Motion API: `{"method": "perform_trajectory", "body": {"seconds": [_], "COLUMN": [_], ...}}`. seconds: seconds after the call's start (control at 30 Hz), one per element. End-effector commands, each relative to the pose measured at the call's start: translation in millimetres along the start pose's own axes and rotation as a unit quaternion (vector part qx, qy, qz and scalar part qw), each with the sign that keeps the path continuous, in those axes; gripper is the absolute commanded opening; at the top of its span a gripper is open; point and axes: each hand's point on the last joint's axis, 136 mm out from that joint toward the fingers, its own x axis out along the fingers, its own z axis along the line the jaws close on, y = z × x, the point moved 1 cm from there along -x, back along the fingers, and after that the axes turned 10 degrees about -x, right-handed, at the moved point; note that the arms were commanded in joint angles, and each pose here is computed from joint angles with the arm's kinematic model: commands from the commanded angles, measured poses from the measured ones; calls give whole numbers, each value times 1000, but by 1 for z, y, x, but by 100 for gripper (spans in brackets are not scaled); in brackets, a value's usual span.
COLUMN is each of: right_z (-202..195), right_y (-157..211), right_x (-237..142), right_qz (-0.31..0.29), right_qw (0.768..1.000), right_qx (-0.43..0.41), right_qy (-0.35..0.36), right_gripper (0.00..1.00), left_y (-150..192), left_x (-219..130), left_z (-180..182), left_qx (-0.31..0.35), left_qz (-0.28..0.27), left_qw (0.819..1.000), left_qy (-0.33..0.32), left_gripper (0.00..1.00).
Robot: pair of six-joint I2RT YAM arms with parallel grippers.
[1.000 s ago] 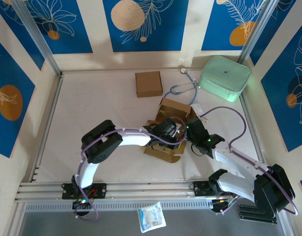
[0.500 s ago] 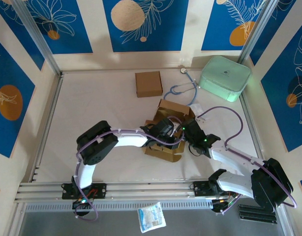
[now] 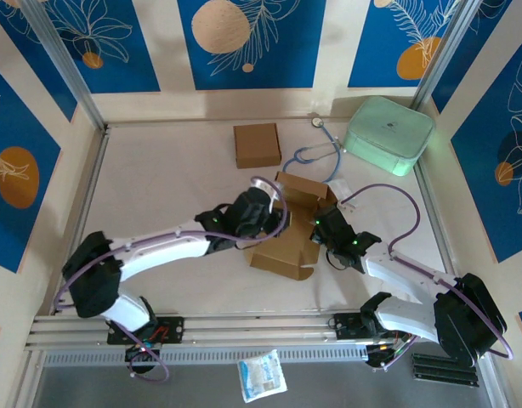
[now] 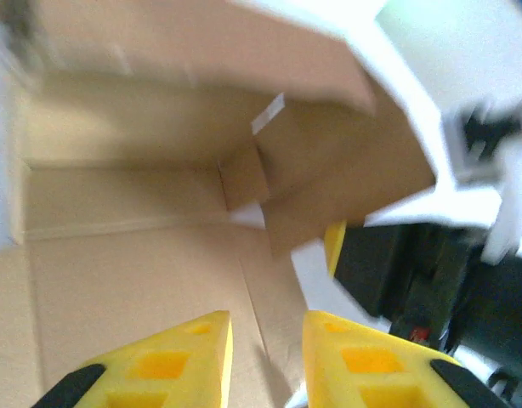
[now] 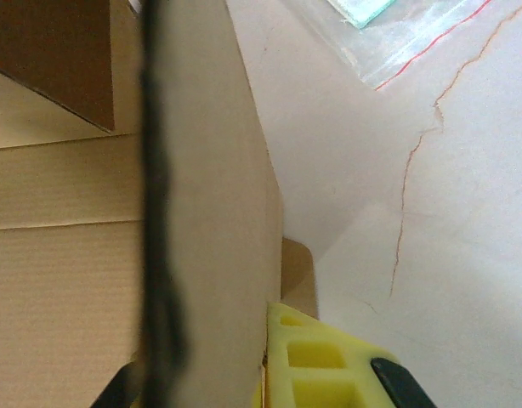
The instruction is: Fold the paper box
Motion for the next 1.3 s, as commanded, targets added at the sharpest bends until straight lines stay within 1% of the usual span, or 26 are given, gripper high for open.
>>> {"method": "perform_trajectory", "body": {"seconds": [0.0,0.07,0.1,0.2,0.23,0.3,0.47,0.6,0.77,0.93,1.0,1.13,1.27], "right_z": [-13,-13,-12,-11,-11,-10,-6,2,28,62,73,85,85], "right_y": [17,16,16,16,16,15,11,5,-8,-26,-31,-28,-16], "right_x": [4,3,3,3,3,2,0,-3,-14,-22,-22,-6,14], "right_qz": [25,24,24,25,25,25,22,22,19,9,6,14,24], "right_qw": [999,999,999,999,999,999,999,999,997,994,993,993,992], "right_qx": [-16,-17,-18,-23,-25,-29,-38,-48,-63,-56,-51,-49,-96], "right_qy": [28,27,26,25,25,25,22,11,-31,-89,-102,-106,-80], "right_gripper": [7,7,7,7,7,7,7,8,8,8,8,9,13], "left_y": [-41,-57,-65,-83,-86,-89,-82,-77,-73,-67,-65,-58,-48], "left_x": [-10,-5,-1,12,17,26,51,62,63,63,63,65,68], "left_z": [25,31,36,40,43,49,44,32,33,34,34,37,47], "left_qx": [-18,-42,-49,-51,-54,-62,-85,-104,-116,-123,-125,-128,-128], "left_qz": [-23,-16,-12,-3,2,14,66,80,81,86,88,93,101], "left_qw": [998,998,998,998,998,998,994,989,987,985,985,985,985], "left_qy": [-55,-46,-44,-25,-22,-22,25,74,79,80,79,75,63], "left_gripper": [30,35,40,63,67,70,70,68,63,62,61,61,61]}}
